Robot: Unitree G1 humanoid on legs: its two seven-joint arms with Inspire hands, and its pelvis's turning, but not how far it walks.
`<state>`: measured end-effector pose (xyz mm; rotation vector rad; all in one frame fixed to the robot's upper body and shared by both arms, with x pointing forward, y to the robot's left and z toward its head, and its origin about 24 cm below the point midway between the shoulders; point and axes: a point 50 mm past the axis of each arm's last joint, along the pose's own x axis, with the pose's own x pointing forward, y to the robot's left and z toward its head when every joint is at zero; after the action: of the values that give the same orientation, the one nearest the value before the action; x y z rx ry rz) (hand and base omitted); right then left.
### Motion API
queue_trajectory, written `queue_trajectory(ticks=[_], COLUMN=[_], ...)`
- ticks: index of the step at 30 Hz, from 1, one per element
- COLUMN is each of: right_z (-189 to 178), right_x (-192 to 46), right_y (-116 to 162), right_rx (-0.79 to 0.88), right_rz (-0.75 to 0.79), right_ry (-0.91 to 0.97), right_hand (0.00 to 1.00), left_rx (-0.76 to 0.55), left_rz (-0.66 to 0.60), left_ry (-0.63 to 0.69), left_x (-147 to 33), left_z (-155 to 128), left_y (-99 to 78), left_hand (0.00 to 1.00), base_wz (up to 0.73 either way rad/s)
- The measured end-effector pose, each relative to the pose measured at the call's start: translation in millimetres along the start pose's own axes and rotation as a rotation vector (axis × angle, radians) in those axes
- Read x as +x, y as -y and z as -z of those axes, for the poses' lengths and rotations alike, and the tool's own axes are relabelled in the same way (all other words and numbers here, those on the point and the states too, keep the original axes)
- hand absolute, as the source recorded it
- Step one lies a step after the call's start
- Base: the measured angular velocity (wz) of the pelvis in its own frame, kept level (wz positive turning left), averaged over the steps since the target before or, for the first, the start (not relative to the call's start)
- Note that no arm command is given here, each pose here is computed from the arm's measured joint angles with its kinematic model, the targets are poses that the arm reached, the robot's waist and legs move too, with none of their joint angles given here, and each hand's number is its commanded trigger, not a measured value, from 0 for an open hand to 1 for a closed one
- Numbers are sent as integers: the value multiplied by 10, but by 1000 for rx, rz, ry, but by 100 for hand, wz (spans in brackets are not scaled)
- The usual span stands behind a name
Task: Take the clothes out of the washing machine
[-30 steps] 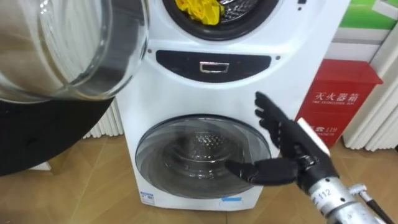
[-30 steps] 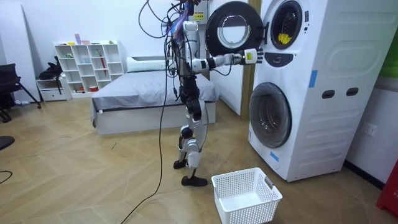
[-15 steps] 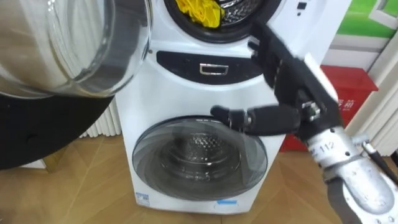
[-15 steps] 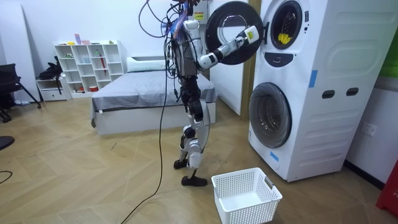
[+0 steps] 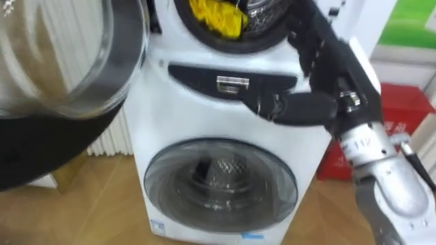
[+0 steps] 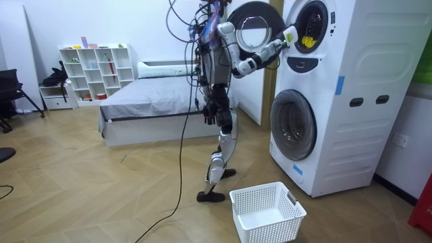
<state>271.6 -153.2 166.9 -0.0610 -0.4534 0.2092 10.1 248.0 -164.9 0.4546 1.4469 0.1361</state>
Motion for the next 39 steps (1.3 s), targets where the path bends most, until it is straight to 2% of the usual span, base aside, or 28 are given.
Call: queue_trajectory(ticks=[3,8,16,20,22,26,34,39], right_z=[31,6,184,198,233,221,223,219], right_x=[-1,-2,-141,-183,-239,-227,-227,-226], right_y=[-21,53,90,50,49,38,38,38], right_rx=[-19,-47,-56,-52,-43,17,8,9], right_rz=[-4,37,54,32,20,-7,-15,-14], right_ry=[-13,-3,-71,-74,-96,-92,-94,-90], right_hand=[0,0,0,0,0,0,0,0], left_rx=[-1,0,32,27,25,19,23,19], left_rz=[2,-8,-75,-102,-87,-99,-58,-40], left_ry=[1,51,137,145,162,159,64,59], left_x=[-1,17,33,36,24,24,6,-3], left_z=[0,-207,-490,-491,-538,-532,-138,-116], left_y=[5,-33,-252,-314,-216,-225,-73,-12], left_hand=[0,0,0,0,0,0,0,0], base_wz=[-6,20,7,25,43,-22,-2,-1])
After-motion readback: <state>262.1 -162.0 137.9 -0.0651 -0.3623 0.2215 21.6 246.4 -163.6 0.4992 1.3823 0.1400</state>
